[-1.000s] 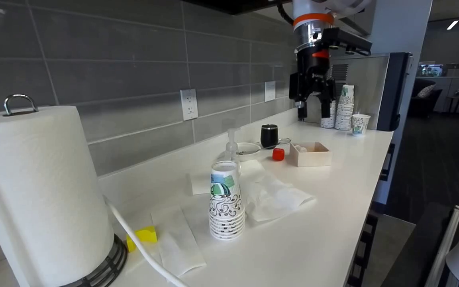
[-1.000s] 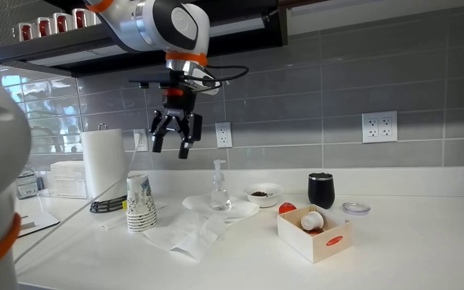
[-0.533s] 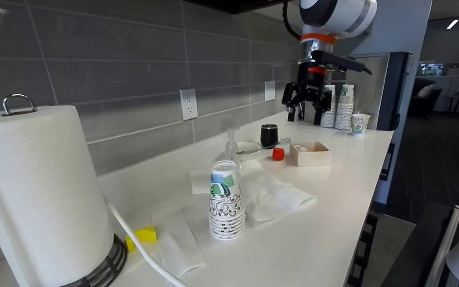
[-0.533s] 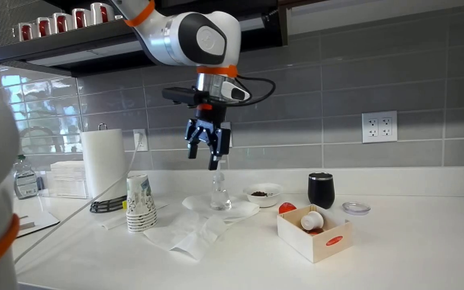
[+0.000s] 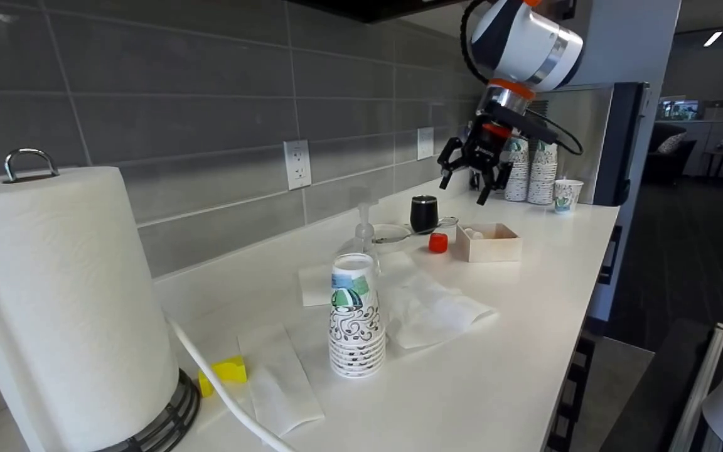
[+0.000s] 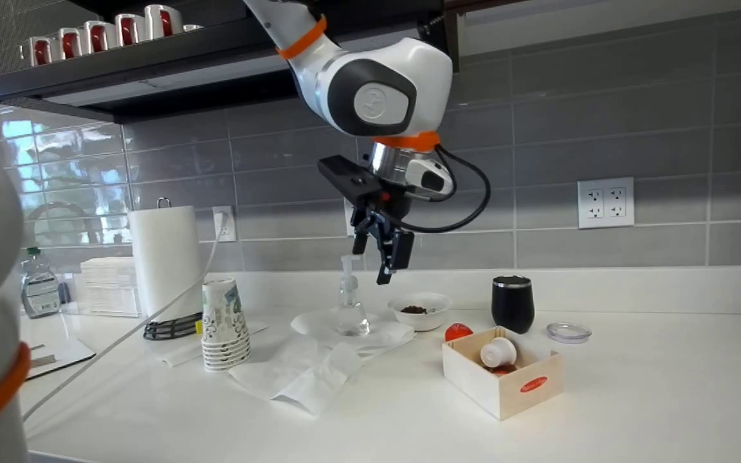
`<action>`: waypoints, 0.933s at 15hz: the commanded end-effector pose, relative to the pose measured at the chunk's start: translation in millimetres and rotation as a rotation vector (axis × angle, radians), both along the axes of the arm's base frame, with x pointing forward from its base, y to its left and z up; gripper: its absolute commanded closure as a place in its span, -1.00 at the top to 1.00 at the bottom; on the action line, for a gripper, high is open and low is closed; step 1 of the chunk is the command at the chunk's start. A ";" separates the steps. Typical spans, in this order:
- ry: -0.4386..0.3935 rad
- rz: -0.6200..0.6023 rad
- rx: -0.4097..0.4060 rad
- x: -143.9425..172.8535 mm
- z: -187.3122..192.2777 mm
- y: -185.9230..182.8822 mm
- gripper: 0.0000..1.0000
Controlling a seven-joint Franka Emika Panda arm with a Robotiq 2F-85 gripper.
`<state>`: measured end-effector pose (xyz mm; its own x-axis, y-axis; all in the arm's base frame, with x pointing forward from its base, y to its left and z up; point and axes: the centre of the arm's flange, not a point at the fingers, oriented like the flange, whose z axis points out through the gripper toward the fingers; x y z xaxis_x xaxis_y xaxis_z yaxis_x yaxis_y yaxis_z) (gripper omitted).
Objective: Stir the contents of the white bowl using the cake knife
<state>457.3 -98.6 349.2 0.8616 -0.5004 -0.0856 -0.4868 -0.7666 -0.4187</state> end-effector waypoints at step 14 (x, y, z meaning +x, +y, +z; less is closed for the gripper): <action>-0.082 -0.103 0.086 105.4 -85.8 -68.7 1.00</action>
<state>539.2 -158.0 279.1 0.8155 -0.5749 -0.0664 -0.5258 -0.6881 -0.5001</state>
